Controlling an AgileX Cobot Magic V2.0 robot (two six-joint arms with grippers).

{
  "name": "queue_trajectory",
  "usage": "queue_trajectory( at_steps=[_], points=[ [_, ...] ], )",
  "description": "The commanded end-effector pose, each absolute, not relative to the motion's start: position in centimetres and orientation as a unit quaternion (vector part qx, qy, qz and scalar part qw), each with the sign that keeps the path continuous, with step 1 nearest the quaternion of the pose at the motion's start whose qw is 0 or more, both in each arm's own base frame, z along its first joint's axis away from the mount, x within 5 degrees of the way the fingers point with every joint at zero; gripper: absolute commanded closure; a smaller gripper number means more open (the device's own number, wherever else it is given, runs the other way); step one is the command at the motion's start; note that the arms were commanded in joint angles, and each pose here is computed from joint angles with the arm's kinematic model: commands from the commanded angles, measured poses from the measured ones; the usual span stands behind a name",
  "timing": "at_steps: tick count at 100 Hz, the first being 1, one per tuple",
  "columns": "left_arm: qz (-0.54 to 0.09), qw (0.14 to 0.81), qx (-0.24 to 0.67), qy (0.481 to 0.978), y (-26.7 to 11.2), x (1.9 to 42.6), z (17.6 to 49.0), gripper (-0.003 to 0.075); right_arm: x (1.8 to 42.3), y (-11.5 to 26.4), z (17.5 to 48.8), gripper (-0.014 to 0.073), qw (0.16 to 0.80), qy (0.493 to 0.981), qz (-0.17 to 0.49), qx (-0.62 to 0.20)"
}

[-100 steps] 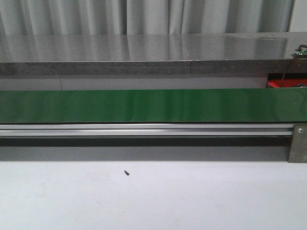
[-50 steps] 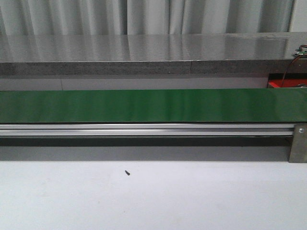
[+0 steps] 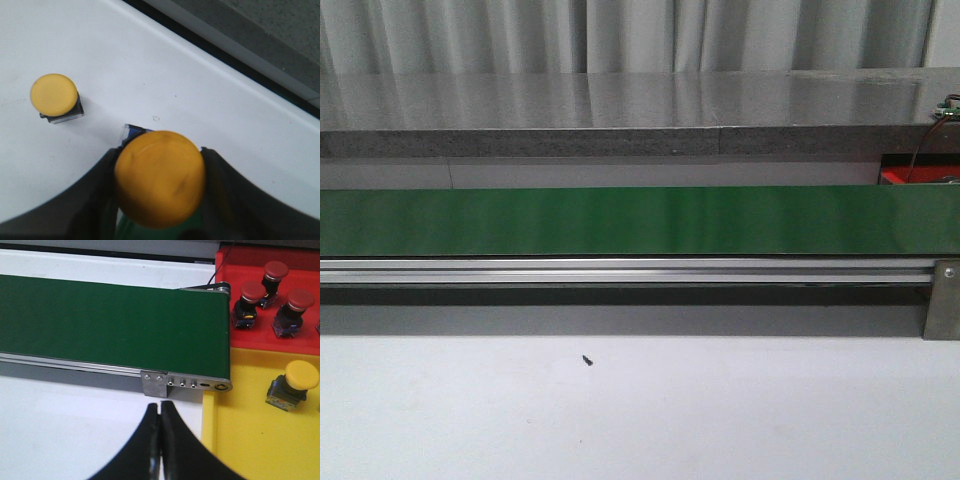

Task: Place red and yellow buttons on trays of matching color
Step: 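Carry the yellow button onto the conveyor start and release it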

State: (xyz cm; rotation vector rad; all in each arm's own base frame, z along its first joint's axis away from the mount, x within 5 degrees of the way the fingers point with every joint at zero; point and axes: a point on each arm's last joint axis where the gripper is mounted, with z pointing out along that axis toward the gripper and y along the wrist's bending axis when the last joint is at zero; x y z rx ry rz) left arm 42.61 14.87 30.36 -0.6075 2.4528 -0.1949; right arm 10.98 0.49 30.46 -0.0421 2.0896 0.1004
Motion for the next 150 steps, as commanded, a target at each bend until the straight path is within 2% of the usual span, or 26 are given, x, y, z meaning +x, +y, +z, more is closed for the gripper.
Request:
queue_trajectory(
  at_steps=[1, 35, 52, 68, 75, 92, 99, 112, 136, 150],
  points=[
    [-0.074, 0.349, -0.2, 0.913, 12.9, 41.1, 34.5, 0.0561, 11.2, 0.4, 31.8, 0.0615, 0.54, 0.841, 0.036, -0.013],
    [-0.077, 0.343, -0.161, 0.922, 7.8, 37.0, 32.4, 0.0561, 11.2, 0.4, 31.8, 0.0615, 0.54, 0.841, 0.036, -0.013],
    [-0.082, 0.304, -0.164, 0.935, 7.2, 36.1, 29.6, 0.0561, 11.2, 0.4, 31.8, 0.0615, 0.54, 0.841, 0.036, -0.013],
    [-0.08, 0.301, -0.162, 0.936, 7.2, 36.2, 29.2, 0.0556, 11.2, 0.4, 31.8, 0.0615, 0.54, 0.841, 0.036, -0.013],
    [-0.074, 0.304, -0.15, 0.938, 7.2, 36.2, 29.3, 0.0512, 11.2, 0.4, 31.8, 0.0615, 0.54, 0.841, 0.036, -0.013],
    [-0.072, 0.31, -0.148, 0.936, 7.2, 36.3, 29.3, 0.0259, 11.2, 0.4, 31.8, 0.0615, 0.54, 0.841, 0.036, -0.013],
    [-0.077, 0.308, -0.15, 0.936, 7.2, 36.2, 29.3, 0.0203, 11.2, 0.4, 31.8, 0.0615, 0.54, 0.841, 0.036, -0.013],
    [-0.082, 0.309, -0.15, 0.935, 7.1, 36.1, 29.9, 0.0197, 11.2, 0.4, 31.8, 0.0615, 0.54, 0.841, 0.036, -0.013],
    [-0.071, 0.394, -0.156, 0.903, 7.4, 34.4, 34.2, 0.0197, 11.2, 0.4, 31.8, 0.0615, 0.54, 0.841, 0.036, -0.013],
    [-0.062, 0.416, -0.181, 0.889, 9.1, 33.4, 35.4, 0.0197, 11.2, 0.4, 31.8, 0.0615, 0.54, 0.841, 0.036, -0.013]
  ],
)
